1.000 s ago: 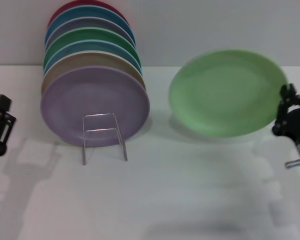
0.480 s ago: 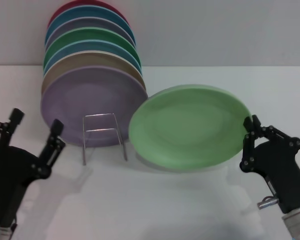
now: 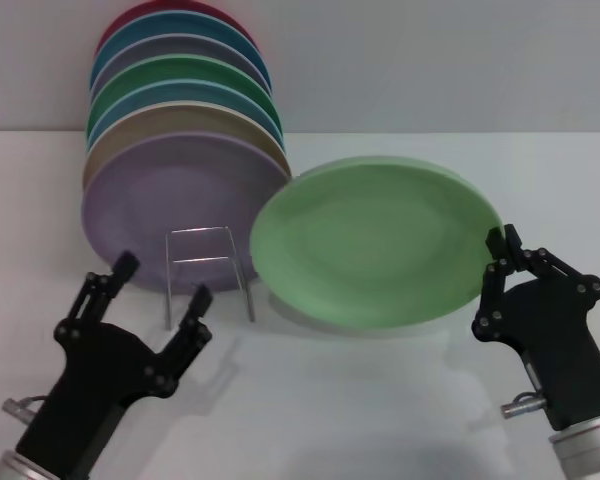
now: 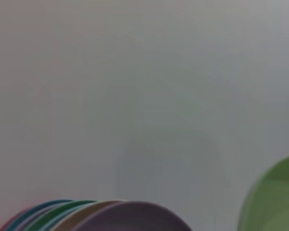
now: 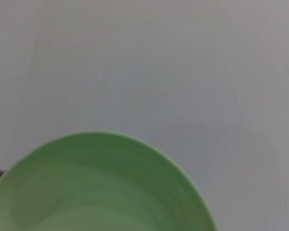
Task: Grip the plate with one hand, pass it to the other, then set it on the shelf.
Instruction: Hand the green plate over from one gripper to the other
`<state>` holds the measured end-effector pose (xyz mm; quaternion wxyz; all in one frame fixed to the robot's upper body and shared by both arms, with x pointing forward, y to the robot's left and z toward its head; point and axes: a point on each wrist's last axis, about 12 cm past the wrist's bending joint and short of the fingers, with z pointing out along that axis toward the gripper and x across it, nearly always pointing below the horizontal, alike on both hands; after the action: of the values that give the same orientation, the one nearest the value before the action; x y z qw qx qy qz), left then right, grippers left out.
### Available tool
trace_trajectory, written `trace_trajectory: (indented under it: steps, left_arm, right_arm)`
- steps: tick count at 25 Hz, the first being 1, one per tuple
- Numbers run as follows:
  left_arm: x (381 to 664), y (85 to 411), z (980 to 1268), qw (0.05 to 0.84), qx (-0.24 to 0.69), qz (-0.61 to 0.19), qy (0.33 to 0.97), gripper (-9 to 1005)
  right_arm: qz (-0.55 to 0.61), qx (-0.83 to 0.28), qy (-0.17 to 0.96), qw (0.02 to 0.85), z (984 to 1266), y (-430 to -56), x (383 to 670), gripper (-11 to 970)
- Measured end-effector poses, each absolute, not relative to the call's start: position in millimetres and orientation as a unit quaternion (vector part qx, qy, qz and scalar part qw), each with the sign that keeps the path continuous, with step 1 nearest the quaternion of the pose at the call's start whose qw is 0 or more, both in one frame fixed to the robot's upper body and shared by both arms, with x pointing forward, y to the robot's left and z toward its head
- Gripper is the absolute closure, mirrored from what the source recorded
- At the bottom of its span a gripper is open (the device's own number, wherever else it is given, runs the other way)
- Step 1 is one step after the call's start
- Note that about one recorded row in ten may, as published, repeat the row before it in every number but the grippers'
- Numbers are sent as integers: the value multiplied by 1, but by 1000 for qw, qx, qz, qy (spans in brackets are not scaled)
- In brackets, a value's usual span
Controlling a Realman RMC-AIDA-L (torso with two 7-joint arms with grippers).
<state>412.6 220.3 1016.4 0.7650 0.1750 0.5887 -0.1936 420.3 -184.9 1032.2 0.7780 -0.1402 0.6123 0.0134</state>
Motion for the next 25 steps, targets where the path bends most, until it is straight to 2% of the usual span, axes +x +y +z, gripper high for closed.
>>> trace_trajectory:
  steps: [12,25]
  left_arm:
    - [422,208,1014,746,189,-208,603,187]
    - [431,203,1017,744,189,-217,603,186]
  right_arm:
    - [-2,-169,602,780,1042,-157,414,942]
    - [4,-179,604,776,1039,-154,406,941]
